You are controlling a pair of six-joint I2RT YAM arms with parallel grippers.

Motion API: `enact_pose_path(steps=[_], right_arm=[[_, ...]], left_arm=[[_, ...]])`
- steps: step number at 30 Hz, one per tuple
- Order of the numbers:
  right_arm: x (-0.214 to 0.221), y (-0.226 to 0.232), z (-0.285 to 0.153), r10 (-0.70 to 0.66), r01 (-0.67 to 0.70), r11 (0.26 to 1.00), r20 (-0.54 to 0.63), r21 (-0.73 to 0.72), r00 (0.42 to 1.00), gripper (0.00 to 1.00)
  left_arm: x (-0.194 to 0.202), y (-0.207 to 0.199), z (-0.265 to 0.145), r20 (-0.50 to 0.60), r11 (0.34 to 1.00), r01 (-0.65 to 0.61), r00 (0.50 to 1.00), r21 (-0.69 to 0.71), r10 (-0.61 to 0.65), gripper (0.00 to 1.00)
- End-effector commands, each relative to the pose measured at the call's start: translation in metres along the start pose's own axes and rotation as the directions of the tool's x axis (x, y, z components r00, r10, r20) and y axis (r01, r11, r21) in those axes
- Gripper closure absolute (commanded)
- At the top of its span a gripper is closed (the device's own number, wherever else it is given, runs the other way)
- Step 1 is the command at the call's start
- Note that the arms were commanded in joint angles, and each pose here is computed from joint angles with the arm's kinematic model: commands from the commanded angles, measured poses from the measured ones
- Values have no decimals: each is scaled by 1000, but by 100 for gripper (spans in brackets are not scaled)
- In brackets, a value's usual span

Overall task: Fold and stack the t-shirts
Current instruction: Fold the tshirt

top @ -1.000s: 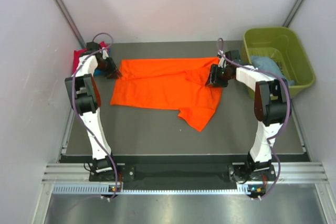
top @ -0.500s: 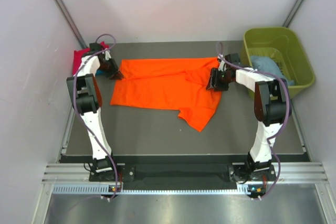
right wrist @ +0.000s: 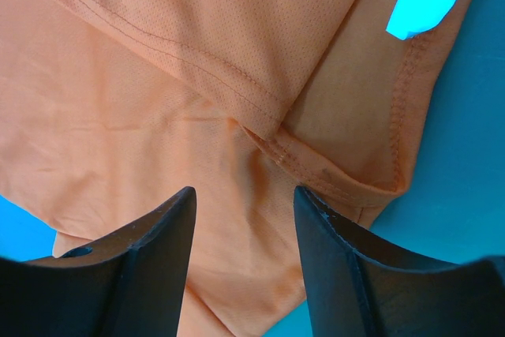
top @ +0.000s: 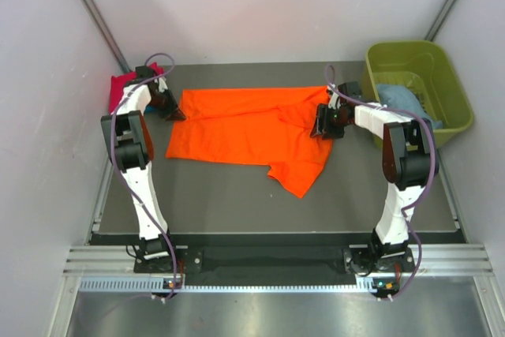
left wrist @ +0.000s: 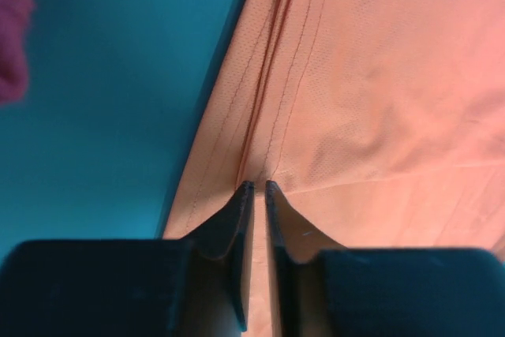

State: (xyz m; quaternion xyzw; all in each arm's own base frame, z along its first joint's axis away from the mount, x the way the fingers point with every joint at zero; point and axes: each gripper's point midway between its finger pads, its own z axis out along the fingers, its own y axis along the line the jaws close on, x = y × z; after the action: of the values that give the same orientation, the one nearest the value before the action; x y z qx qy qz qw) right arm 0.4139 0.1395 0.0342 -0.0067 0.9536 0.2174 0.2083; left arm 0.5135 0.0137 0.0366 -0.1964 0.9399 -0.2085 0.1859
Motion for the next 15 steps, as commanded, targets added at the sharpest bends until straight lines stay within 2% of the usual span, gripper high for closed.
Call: enact_pose_path(steps=[1,2,7,11,15], right_arm=[[-7,-6,-8,-28,27,999,38,33,999,46],[-6,-5,-8,-27,26,999,34,30,999,46],[-7,-6,-6,-21,20,999,38,25,999,46],[-9,-4,-5,-20,20,1000,40,21,999,46],[-9,-6,-4,-19,18,1000,40,24,999,46]], left_arm=[[-2,1,-4,12,1000,-9,1000,-11,9,83],[-3,1,-6,18,1000,-11,1000,-15,11,69],[-2,2,-7,16,1000,-10,1000,-16,10,58],[1,3,-1,9,1000,-10,1000,-19,10,58],[3,0,4,2,1000,-17,1000,-16,17,67]])
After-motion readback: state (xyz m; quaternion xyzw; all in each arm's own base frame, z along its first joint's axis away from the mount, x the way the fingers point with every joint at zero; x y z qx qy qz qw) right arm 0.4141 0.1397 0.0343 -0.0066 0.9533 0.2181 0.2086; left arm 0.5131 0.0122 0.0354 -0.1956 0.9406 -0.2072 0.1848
